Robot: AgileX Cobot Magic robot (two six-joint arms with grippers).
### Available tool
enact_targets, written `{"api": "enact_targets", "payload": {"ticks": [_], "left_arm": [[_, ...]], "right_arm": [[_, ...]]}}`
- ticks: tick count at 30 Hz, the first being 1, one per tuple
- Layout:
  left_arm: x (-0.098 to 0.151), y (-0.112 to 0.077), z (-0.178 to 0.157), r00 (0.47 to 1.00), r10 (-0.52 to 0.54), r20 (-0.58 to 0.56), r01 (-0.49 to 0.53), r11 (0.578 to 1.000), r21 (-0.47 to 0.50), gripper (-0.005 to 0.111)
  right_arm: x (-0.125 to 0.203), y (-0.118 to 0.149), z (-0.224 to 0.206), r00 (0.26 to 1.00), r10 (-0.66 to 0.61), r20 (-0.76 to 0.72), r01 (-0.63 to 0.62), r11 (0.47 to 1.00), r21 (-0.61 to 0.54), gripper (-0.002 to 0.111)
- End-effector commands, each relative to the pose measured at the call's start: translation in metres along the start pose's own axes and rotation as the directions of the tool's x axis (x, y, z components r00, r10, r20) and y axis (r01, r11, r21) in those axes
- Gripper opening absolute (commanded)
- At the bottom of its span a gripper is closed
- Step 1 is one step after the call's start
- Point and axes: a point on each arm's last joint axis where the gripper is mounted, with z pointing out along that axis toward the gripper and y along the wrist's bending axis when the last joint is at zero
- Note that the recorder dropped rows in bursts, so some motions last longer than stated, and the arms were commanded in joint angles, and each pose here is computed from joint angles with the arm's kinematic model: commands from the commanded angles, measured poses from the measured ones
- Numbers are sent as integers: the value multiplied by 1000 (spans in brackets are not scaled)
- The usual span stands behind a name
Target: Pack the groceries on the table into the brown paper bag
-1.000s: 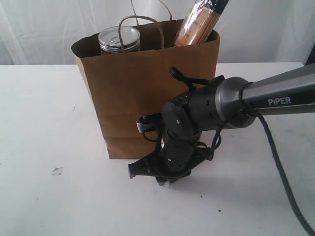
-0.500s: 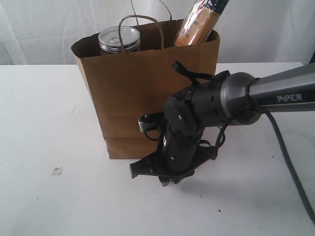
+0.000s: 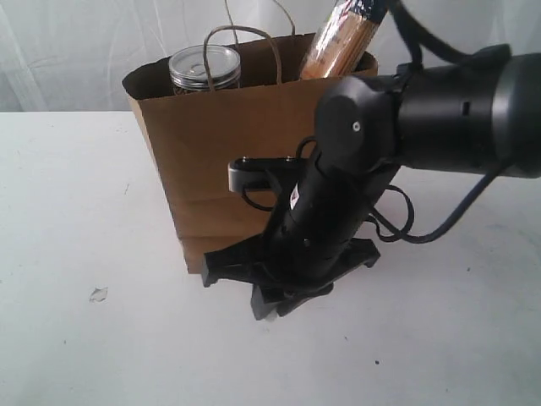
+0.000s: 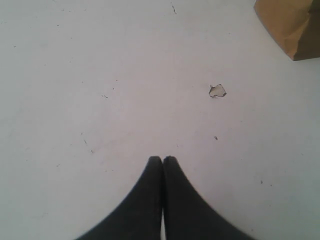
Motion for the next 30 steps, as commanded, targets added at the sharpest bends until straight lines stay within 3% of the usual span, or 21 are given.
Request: {"api": "enact_targets", "payload": {"ticks": [1,8,13,17,21,24,25,30], "left_arm": [[3,0,1,1000,-7,-11,7,1000,3,0],[3,0,1,1000,-7,-11,7,1000,3,0],[3,0,1,1000,-7,-11,7,1000,3,0],[3,0,1,1000,-7,-11,7,1000,3,0],[3,0,1,1000,-7,-11,7,1000,3,0],[3,0,1,1000,-7,-11,7,1000,3,0],[3,0,1,1000,-7,-11,7,1000,3,0],[3,0,1,1000,-7,-11,7,1000,3,0]], "right_arm": [[7,28,-28,997,-49,57,57,988,-146,23],[-5,89,-84,948,-174,266,246,931,-268,23],[-35,107,-149,814,-144,562,342,902,-265,23],[-59,95,-187,664,-104,740,350,918,-185,23],[-79,67,-197,619,-84,781,286,950,-125,23],[-93,43,-195,589,-164,792,243,970,20,23],[-101,28,-191,581,-233,780,215,968,129,23],[-113,1,-171,678,-224,700,138,974,178,25]]}}
